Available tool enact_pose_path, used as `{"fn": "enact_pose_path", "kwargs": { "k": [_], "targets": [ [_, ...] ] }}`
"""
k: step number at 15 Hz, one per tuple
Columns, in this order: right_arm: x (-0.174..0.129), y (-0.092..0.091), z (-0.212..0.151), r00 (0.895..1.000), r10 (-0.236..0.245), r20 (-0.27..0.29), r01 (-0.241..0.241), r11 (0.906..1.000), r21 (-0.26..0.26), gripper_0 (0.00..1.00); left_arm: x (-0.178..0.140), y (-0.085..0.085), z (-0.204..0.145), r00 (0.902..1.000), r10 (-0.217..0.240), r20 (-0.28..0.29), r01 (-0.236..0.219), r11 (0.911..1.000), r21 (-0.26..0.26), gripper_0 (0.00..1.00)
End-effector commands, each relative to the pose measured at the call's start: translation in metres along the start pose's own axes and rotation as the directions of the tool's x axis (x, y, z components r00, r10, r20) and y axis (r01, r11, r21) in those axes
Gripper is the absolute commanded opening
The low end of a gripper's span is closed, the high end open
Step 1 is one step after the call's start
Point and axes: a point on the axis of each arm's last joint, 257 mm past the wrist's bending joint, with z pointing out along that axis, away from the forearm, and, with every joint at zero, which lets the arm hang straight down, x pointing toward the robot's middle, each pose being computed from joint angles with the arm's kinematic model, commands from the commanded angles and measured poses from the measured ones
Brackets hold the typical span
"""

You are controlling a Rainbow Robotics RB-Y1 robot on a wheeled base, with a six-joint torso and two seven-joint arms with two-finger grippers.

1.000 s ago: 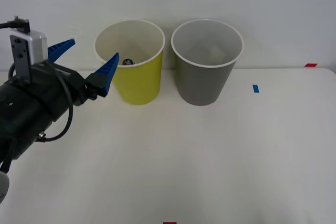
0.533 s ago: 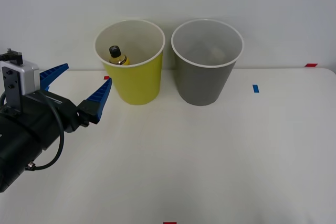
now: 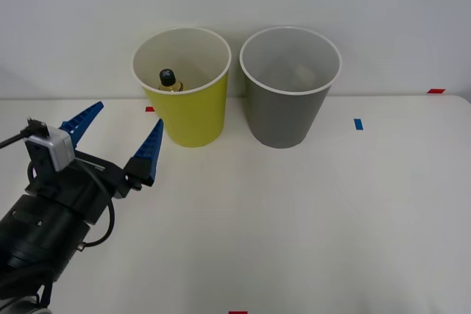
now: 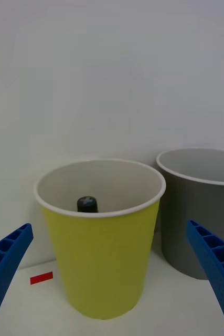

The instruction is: Put cans in the gray bin and PET bottles in the light green bin.

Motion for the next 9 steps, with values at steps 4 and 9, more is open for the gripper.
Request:
{"fn": "enact_pose_path", "kwargs": {
  "k": [4,9],
  "targets": [
    [0.0,0.0,0.0,1.0,0.0,0.0,0.0,1.0,0.0,1.0,0.074,-0.033,-0.082,0.9936,-0.079,-0.08,0.074,0.995,-0.068,1.0],
    [0.0,0.0,0.0,1.0,0.0,0.0,0.0,1.0,0.0,1.0,0.091,-0.037,-0.123,0.9848,-0.107,-0.136,0.092,0.9893,-0.113,1.0]
  ]
}}
